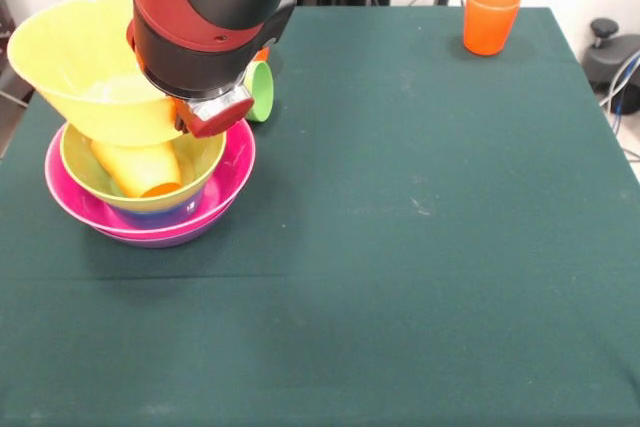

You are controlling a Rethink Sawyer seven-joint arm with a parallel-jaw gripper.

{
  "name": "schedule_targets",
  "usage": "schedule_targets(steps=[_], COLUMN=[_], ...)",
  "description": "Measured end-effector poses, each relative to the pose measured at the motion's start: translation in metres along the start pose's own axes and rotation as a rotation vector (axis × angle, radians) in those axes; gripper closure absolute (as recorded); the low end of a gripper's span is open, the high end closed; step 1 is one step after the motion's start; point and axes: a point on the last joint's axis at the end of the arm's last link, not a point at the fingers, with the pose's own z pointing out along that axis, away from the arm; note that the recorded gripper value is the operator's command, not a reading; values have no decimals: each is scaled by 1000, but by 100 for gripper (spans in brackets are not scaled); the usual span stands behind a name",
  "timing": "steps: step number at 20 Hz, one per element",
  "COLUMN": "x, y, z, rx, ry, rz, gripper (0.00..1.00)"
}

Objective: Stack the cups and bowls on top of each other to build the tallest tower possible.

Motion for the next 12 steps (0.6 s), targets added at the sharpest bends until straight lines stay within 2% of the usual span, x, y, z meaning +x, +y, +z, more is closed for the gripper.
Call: schedule_targets(steps=[12], x=[-6], y=[5], z=[-13], rx=[14], ry=[41], rz=[0], gripper=[100])
